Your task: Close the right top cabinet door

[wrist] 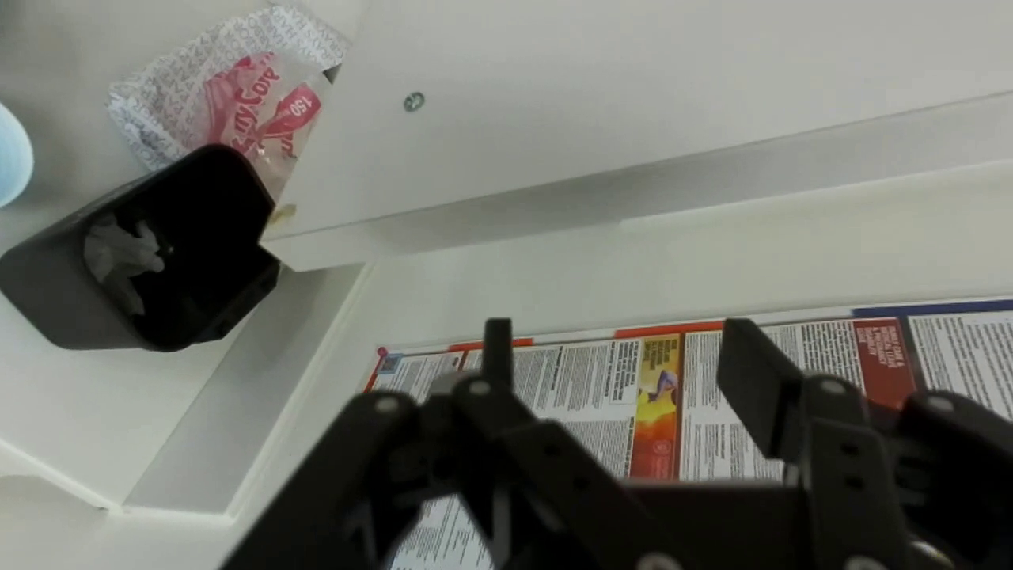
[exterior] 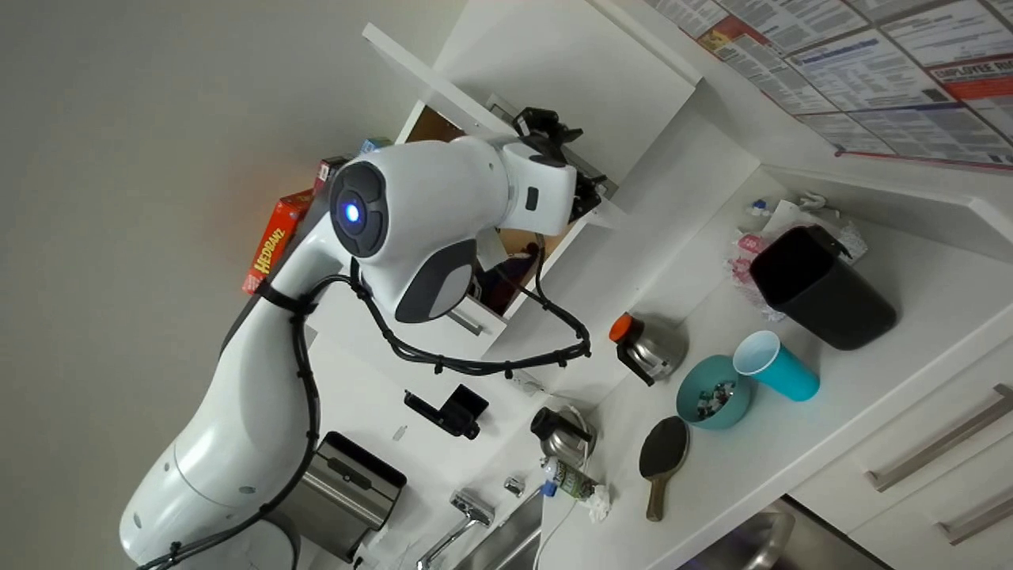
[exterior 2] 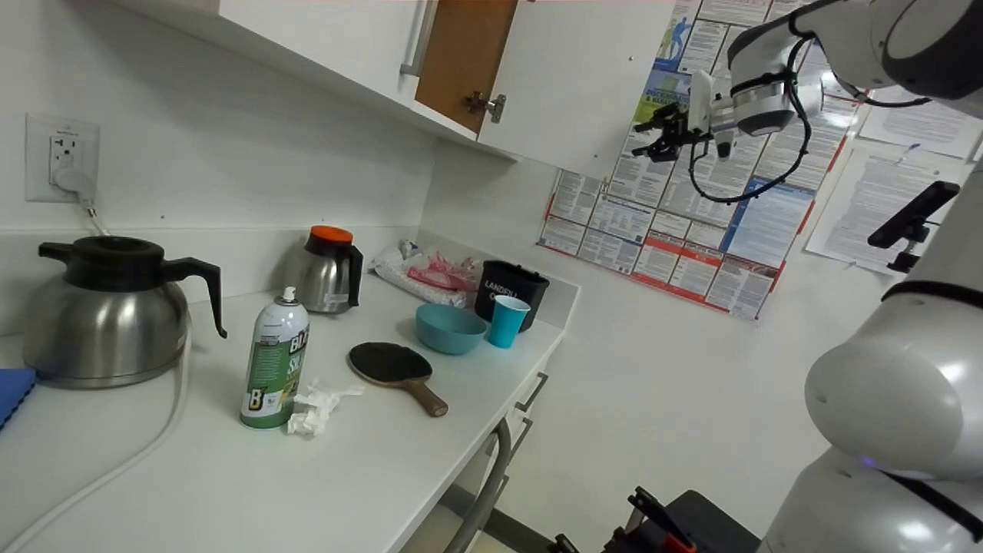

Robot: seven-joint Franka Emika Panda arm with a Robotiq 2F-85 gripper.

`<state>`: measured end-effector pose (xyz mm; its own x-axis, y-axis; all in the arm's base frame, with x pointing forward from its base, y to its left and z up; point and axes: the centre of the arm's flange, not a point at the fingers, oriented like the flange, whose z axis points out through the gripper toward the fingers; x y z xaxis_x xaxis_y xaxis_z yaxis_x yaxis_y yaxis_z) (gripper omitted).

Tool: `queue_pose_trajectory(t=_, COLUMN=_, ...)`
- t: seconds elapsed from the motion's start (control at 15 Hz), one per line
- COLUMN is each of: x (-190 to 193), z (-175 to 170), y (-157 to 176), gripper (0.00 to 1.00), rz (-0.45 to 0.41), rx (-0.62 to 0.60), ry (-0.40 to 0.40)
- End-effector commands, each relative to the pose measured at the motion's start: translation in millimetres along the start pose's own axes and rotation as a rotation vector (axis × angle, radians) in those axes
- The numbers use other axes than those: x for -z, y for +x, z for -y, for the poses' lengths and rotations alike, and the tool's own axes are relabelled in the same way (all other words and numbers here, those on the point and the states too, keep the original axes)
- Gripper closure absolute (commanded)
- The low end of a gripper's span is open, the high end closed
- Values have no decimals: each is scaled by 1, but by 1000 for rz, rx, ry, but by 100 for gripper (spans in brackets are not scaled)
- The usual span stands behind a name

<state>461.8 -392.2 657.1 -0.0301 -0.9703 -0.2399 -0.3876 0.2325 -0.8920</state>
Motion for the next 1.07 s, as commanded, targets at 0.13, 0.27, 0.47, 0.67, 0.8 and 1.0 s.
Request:
queue_pose_trajectory(t=0.13, x=-19, z=1, y=7, gripper=76, rz=86, rx=12, ry=40)
queue_pose_trajectory(t=0.27, x=-22, z=-1, y=3, gripper=91, rz=149, rx=22, ry=27)
queue_pose_trajectory(t=0.47, x=-21, z=-5, y=-5, gripper=100, rz=252, rx=31, ry=-19)
queue_pose_trajectory(t=0.67, x=-17, z=-9, y=-12, gripper=100, rz=361, rx=31, ry=-75)
queue_pose_trajectory(t=0.8, x=-14, z=-13, y=-21, gripper=100, rz=443, rx=38, ry=-120)
queue_pose_trajectory(t=1.0, x=-11, z=-21, y=-40, gripper=100, rz=577, rx=64, ry=-195)
